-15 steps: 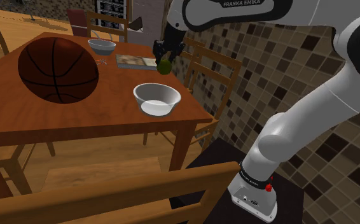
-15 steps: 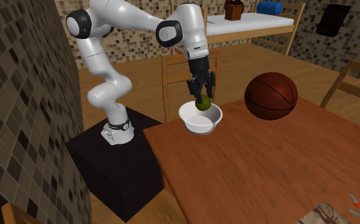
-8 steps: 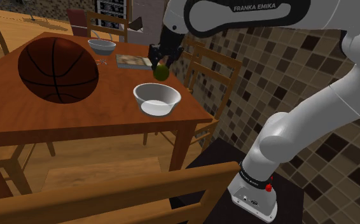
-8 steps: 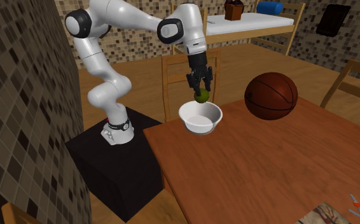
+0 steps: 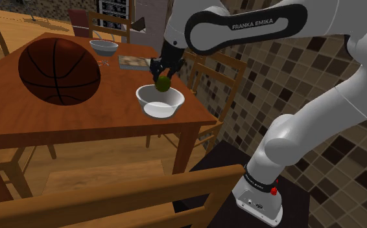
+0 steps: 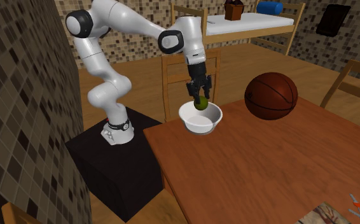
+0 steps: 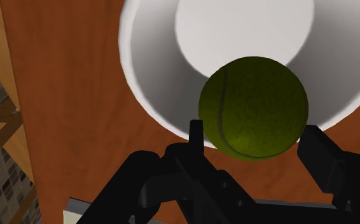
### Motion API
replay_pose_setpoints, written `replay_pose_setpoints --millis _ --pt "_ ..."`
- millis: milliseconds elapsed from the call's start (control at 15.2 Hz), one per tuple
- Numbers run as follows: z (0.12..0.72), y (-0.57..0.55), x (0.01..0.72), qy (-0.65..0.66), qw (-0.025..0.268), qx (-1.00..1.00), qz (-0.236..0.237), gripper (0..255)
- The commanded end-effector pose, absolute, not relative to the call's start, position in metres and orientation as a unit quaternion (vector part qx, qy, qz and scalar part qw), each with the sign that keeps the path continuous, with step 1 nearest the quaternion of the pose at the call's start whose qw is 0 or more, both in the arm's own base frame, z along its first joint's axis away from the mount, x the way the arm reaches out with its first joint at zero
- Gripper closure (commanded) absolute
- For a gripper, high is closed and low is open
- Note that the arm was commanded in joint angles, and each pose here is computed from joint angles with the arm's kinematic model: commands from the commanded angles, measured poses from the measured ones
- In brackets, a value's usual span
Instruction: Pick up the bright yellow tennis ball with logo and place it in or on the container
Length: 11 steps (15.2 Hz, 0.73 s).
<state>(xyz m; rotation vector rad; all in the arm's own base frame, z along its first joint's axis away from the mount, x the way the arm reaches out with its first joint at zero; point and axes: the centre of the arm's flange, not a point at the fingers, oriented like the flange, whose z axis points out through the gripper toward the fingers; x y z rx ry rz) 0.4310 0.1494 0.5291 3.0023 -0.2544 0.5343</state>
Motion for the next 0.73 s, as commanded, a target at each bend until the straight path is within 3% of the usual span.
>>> replay_pose_setpoints --millis 0,660 --pt "0.519 0.149 0.431 -0.083 0.041 0.980 0.175 255" --pt "0.498 0.149 0.431 -0.083 0.041 0.980 0.175 255"
